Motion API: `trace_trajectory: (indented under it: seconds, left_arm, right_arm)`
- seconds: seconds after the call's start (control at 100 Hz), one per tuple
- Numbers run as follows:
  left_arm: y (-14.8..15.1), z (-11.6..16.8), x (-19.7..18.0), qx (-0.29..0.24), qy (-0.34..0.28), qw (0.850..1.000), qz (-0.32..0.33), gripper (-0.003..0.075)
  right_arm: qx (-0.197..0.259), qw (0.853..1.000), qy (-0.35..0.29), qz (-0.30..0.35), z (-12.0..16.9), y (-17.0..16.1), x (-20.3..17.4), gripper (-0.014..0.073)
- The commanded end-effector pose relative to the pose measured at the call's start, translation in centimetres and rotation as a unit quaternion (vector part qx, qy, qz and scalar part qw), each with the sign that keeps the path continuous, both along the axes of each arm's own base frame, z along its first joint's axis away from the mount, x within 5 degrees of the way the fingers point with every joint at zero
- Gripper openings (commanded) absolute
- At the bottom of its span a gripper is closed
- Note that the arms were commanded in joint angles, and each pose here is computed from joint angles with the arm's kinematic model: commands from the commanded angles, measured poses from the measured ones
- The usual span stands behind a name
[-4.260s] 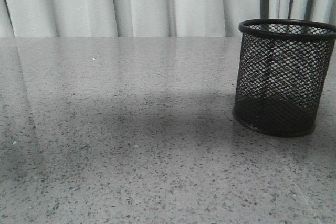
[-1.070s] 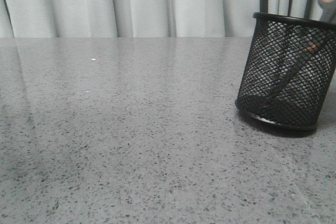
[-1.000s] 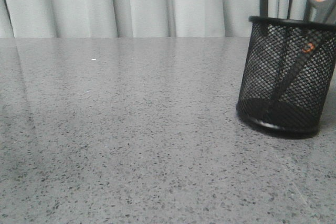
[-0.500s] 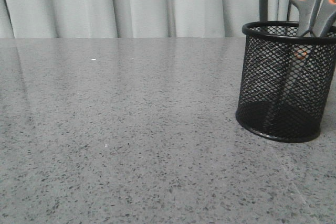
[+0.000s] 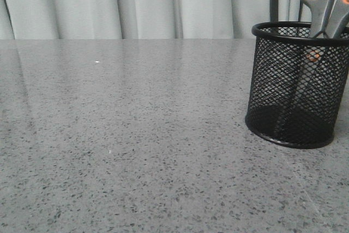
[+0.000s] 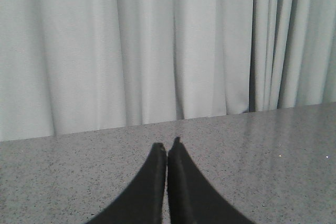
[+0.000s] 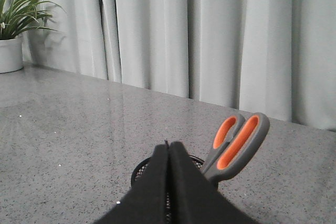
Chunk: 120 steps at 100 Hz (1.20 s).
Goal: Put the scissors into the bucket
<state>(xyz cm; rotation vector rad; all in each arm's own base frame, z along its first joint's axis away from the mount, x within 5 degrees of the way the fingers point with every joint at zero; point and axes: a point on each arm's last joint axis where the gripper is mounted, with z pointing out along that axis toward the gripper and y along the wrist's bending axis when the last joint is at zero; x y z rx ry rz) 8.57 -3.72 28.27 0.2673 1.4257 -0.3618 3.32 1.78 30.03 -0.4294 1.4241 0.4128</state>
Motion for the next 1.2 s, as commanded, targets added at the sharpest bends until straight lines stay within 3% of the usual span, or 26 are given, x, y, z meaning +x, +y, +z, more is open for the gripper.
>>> trace_trajectory:
  seconds: [0.0,0.35,0.54,0.7,0.78,0.95,1.11,1.19]
  left_arm:
    - [0.2,1.4,0.0,-0.020,-0.031,0.999,0.010,-0.0021]
    - [0.3,1.1,-0.1,-0.020,-0.031,0.999,0.010,-0.0021]
    - [0.5,-1.3,-0.5,-0.010,-0.016,1.000,0.011,-0.0021]
    - [1.4,-3.0,-1.9,0.044,-0.085,0.995,0.034,-0.0021]
    - [1.9,-4.4,-2.5,0.060,-0.091,0.993,0.053,-0.0021]
    - [2.6,-7.1,-3.3,0.066,-0.031,0.992,0.104,-0.0021]
    - [2.6,-10.0,-3.3,0.068,0.136,0.980,0.126,-0.0021]
    - [2.8,-10.0,-3.2,0.063,0.139,0.978,0.143,-0.0021]
  right_arm:
    - [0.018,0.999,-0.046,0.000,1.5,0.0,-0.2,-0.0065]
    - [0.018,0.999,-0.046,0.000,1.5,0.0,-0.2,-0.0065]
    - [0.018,0.999,-0.046,0.000,1.5,0.0,-0.2,-0.0065]
    - [0.018,0.999,-0.046,0.000,1.5,0.0,-0.2,-0.0065]
    - [0.018,0.999,-0.046,0.000,1.5,0.0,-0.2,-0.0065]
    - [0.018,0.999,-0.046,0.000,1.5,0.0,-0.2,-0.0065]
    - [0.018,0.999,-0.046,0.000,1.5,0.0,-0.2,-0.0065]
    - [0.017,0.999,-0.045,0.000,1.4,0.0,-0.2,-0.0065]
